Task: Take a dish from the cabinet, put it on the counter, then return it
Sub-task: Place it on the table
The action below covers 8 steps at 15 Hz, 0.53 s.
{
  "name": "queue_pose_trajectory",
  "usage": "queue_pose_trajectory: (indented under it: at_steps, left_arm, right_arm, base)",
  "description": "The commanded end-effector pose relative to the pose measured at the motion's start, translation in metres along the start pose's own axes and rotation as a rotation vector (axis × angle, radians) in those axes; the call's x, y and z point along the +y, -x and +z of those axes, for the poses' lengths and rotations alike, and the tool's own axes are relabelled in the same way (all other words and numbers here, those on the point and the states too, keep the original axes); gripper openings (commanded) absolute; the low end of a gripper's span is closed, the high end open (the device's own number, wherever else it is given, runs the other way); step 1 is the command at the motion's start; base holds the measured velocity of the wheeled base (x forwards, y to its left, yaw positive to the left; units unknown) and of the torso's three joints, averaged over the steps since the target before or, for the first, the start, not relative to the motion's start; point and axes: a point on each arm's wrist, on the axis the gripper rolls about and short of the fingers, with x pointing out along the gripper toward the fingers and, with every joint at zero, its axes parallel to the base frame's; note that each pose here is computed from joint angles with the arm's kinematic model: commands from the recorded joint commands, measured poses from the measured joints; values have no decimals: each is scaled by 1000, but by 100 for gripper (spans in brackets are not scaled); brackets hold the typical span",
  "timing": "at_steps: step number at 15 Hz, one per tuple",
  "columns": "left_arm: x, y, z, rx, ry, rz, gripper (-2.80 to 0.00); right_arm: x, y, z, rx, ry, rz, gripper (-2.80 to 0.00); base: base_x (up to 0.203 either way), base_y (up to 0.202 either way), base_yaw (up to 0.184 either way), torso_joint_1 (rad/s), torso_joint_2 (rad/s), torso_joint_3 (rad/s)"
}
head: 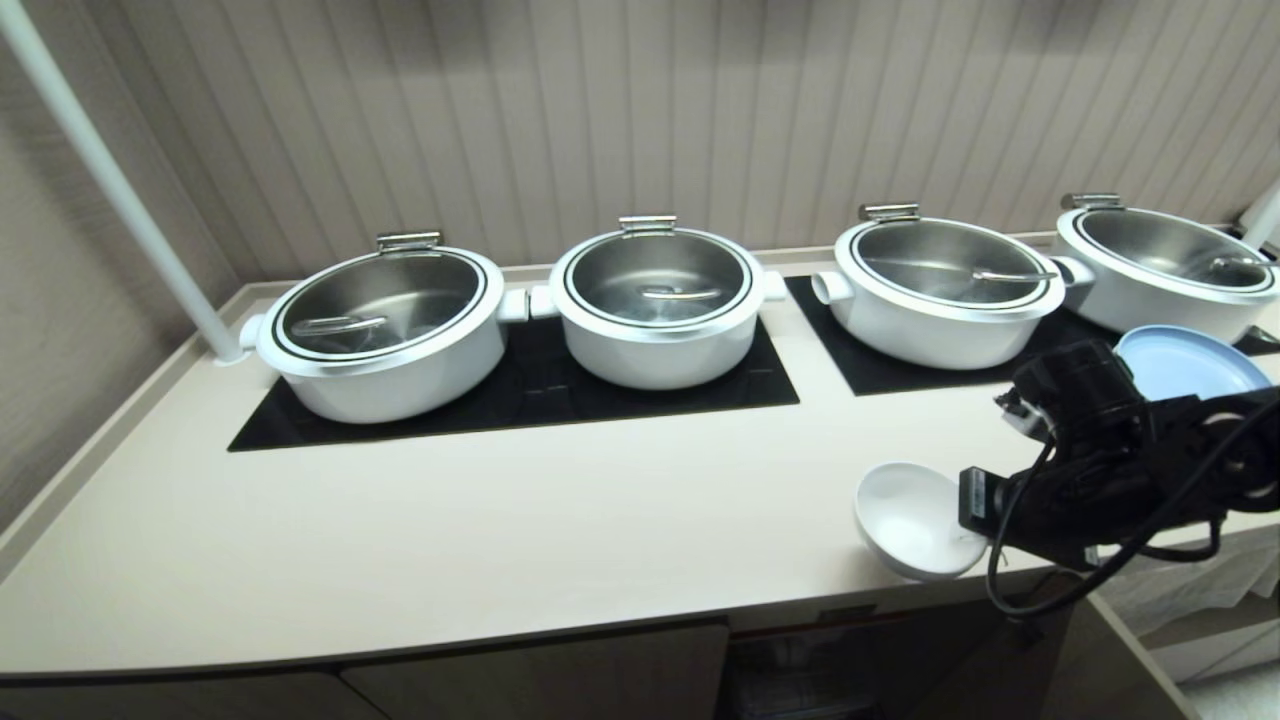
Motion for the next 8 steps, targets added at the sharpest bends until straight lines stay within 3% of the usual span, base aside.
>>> queue_pose_trajectory:
  at_steps: [1, 8]
  left_arm:
    - [0, 0, 0, 0, 0, 0, -280]
    - [0, 0, 0, 0, 0, 0, -280]
  right_arm:
    - [0, -9, 1, 11, -3, -3, -280]
    - [1, -31, 2, 32, -5, -4, -280]
  base:
    - [0, 0, 0, 0, 0, 0]
    - [0, 0, 0, 0, 0, 0]
